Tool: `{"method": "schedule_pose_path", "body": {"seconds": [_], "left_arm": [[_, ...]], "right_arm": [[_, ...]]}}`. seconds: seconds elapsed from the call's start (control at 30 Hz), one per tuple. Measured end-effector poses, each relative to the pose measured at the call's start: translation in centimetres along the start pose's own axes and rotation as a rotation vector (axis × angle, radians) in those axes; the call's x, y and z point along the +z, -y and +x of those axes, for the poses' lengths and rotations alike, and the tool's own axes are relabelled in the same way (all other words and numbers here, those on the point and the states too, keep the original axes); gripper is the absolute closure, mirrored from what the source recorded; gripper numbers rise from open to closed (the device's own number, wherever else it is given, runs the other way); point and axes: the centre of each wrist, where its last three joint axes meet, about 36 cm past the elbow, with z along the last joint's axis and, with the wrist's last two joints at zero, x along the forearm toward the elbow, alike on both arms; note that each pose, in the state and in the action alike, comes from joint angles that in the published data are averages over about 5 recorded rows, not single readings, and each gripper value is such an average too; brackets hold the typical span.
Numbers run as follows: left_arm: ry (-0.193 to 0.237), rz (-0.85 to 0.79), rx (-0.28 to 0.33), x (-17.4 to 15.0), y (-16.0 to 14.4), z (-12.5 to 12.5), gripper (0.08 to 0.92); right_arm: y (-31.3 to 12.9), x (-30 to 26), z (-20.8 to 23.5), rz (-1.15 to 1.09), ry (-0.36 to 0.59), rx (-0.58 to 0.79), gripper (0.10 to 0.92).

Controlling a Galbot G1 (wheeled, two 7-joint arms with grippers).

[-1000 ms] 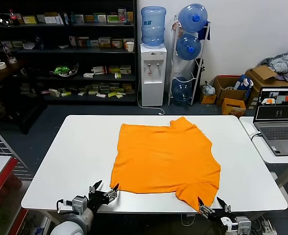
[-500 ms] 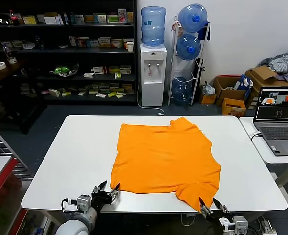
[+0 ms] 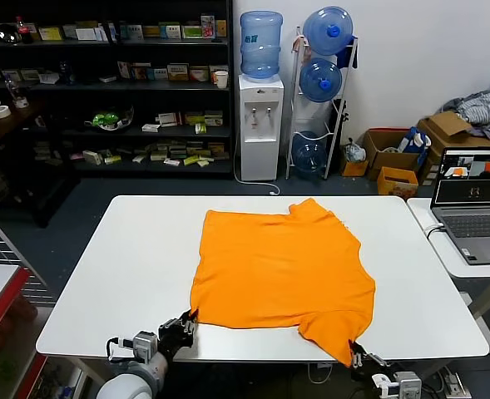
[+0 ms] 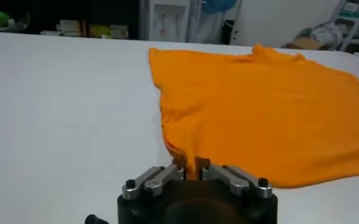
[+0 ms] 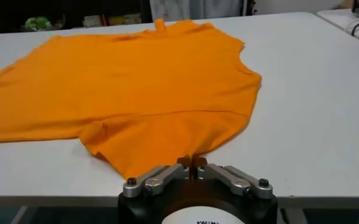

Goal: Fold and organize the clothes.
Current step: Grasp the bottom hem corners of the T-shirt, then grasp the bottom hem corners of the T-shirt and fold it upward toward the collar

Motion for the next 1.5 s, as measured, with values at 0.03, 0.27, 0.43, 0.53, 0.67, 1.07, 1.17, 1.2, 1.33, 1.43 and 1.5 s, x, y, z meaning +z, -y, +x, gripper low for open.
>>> {"method": "schedule_pose_path", "body": {"seconds": [0.03, 0.27, 0.43, 0.53, 0.67, 1.07, 1.17, 1.2, 1.33, 1.43, 1.5], "left_arm": [[0.002, -0.001, 0.000, 0.0, 0.0, 0.1, 0.866], [0.004, 0.001, -0.005, 0.1, 0.0, 1.4, 0.903], [-0.008, 0.014, -0.008, 0.2, 0.1, 2.9, 0.903], [-0.018, 0.025, -0.007, 0.3, 0.2, 4.1, 0.903], [-0.019, 0.033, -0.003, 0.2, 0.3, 5.4, 0.903], [0.056, 0.020, 0.007, -1.3, -0.1, 5.0, 0.903], [0.079, 0.019, 0.005, -2.0, -0.4, 3.9, 0.903], [0.086, 0.017, 0.005, -2.2, -0.5, 3.5, 0.903], [0.105, 0.010, 0.002, -3.2, -1.1, 1.8, 0.903], [0.116, 0.006, -0.001, -3.9, -1.5, 0.6, 0.903], [0.123, 0.004, -0.003, -4.3, -1.7, -0.2, 0.903]], "right_arm": [[0.0, 0.0, 0.1, 0.001, 0.003, -0.003, 0.898], [0.1, 0.0, 1.6, 0.010, 0.042, -0.022, 0.898], [0.1, 0.3, 3.2, 0.015, 0.085, -0.030, 0.898], [-0.1, 0.5, 4.1, 0.009, 0.118, -0.032, 0.898], [-0.4, 0.5, 4.8, -0.007, 0.168, -0.029, 0.898], [-0.8, -2.7, 0.5, -0.052, 0.301, -0.005, 0.898], [-0.6, -3.9, -1.4, -0.058, 0.324, 0.004, 0.898], [-0.5, -4.2, -2.0, -0.059, 0.330, 0.006, 0.898], [-0.3, -5.8, -4.4, -0.062, 0.349, 0.016, 0.898], [-0.2, -6.9, -6.0, -0.062, 0.359, 0.020, 0.898], [-0.2, -7.5, -7.0, -0.061, 0.363, 0.020, 0.898]]}}
